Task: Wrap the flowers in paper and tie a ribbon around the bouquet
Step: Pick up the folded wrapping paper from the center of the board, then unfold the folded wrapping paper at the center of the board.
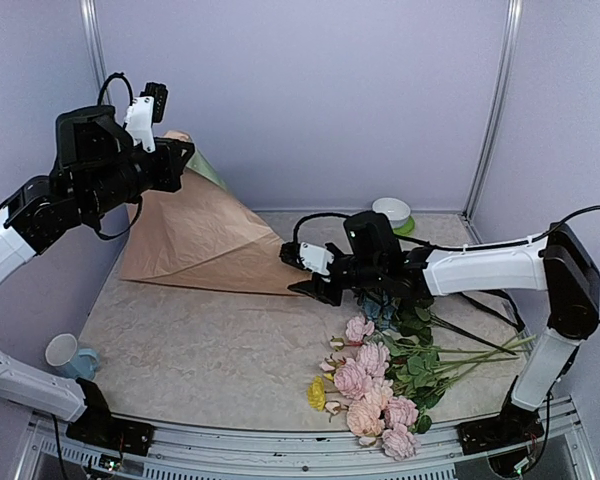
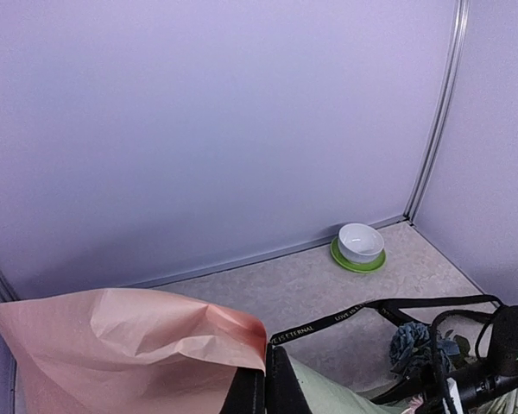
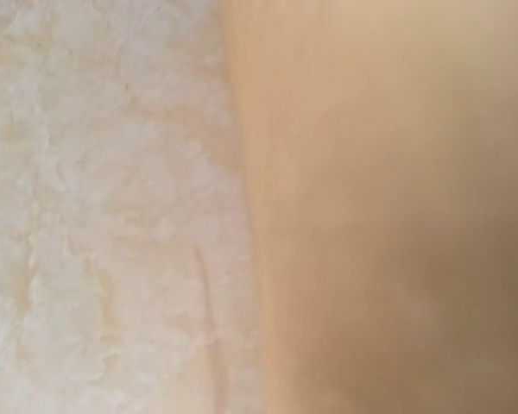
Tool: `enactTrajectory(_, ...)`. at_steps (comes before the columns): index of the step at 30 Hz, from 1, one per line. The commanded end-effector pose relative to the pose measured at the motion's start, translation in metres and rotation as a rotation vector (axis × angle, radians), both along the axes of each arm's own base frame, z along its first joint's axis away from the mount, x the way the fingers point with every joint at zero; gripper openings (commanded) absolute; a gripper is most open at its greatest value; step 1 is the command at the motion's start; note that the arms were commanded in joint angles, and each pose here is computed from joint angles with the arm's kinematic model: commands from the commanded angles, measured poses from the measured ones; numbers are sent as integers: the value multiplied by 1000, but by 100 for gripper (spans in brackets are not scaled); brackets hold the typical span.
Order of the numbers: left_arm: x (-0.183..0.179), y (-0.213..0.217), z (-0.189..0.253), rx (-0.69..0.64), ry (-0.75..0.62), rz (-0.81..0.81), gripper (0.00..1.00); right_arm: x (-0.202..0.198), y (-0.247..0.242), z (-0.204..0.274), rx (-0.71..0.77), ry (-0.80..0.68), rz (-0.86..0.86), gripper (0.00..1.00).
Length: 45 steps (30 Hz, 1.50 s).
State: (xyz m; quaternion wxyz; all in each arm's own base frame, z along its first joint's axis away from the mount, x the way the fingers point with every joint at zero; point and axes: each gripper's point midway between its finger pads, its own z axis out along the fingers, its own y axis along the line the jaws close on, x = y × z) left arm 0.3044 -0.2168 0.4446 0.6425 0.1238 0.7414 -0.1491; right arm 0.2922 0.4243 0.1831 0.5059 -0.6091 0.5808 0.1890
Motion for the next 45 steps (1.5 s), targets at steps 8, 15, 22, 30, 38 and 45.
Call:
enactTrajectory(8, 3, 18, 16, -20, -32, 44, 0, 36, -19, -26, 49, 44, -239, 0)
enactTrajectory(15, 20, 35, 12, -41, -19, 77, 0, 122, -43, 79, 116, -183, -642, 0)
enactTrajectory(22, 12, 38, 9, -52, -17, 55, 0, 149, -131, 194, 203, -443, -1049, 0)
enactTrajectory(30, 11, 31, -33, -51, 71, -18, 0, 118, -189, 204, 176, -480, -1202, 0)
enactTrajectory(38, 4, 19, -59, -58, 140, -102, 0, 69, -155, 162, 66, -438, -1003, 0)
enactTrajectory(45, -11, 26, -71, -107, 191, -136, 0, 25, -153, 154, 6, -351, -1047, 0)
